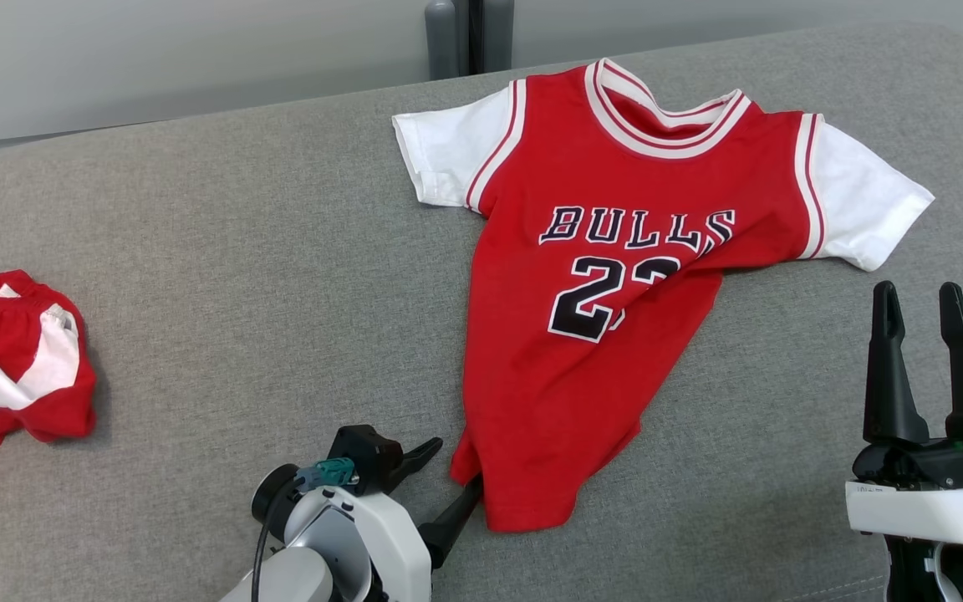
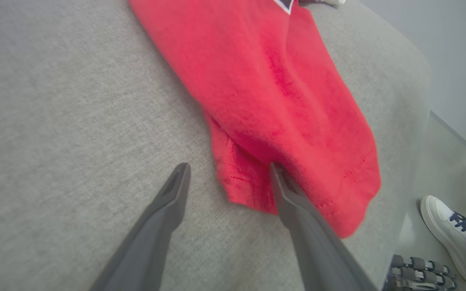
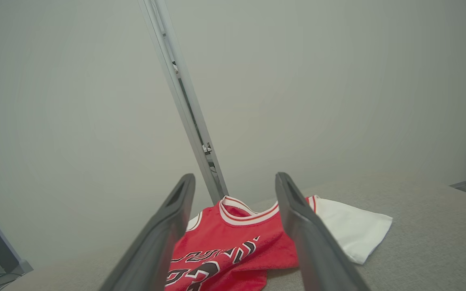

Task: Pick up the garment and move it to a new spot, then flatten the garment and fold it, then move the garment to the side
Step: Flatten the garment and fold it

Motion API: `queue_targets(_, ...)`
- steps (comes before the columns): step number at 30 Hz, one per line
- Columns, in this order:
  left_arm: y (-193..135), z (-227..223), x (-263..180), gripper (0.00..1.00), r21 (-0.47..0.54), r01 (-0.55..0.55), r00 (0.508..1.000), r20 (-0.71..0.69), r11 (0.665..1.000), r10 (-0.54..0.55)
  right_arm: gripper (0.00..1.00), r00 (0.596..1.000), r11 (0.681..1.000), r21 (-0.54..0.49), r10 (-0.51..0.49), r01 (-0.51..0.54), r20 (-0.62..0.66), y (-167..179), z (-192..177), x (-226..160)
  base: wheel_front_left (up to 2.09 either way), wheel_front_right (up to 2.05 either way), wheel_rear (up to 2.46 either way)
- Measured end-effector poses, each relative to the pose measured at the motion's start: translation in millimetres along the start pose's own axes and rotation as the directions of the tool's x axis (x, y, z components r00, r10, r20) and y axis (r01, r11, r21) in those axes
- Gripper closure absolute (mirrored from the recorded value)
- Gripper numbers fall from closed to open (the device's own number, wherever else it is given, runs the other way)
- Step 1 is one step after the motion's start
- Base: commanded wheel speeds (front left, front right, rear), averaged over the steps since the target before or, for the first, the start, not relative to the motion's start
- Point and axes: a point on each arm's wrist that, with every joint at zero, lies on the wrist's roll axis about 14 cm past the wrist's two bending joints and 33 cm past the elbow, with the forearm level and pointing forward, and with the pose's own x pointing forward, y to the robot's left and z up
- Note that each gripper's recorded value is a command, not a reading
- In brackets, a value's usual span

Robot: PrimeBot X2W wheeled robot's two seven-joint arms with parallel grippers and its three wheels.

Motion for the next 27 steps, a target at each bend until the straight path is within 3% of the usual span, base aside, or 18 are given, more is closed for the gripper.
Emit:
queue_targets(2, 0, 0, 1, 0.00, -0.002, 0.003, 1.000, -0.002, 1.000, -0.003, 0.00, 1.000, 1.000, 0.000, 0.001, -0.001, -0.001, 0, -1, 1, 0.00, 0.00, 0.00)
queue_targets(3, -1, -2, 2, 0.30, -0.004, 0.007, 1.000, -0.007, 1.000, -0.007, 0.00, 1.000, 1.000, 0.000, 0.001, -0.001, -0.002, 0, -1, 1, 0.00, 0.00, 0.00)
queue_targets(5, -4, -2, 3, 1.00, -0.011, 0.014, 1.000, 0.000, 1.000, -0.014, 0.00, 1.000, 1.000, 0.000, 0.001, -0.001, -0.001, 0, -1, 2, 0.00, 0.00, 0.00)
queue_targets(12, -1, 0, 3, 1.00, -0.033, 0.010, 1.000, 0.017, 0.999, -0.009, 0.00, 1.000, 1.000, -0.004, 0.003, -0.003, 0.005, 0, 0, 4, 0.00, 0.00, 0.00)
queue_targets(19, 36, 32, -12, 1.00, -0.061, -0.133, 0.976, 0.166, 0.989, 0.142, 0.00, 1.000, 1.000, -0.006, 0.016, -0.016, 0.022, 4, 6, 4, 0.00, 0.00, 0.00)
queue_targets(27, 78, 72, -54, 1.00, -0.113, -0.310, 0.885, 0.328, 0.944, 0.330, 0.00, 0.996, 0.998, 0.005, 0.066, -0.066, 0.054, 22, 18, 2, 0.00, 0.00, 0.00)
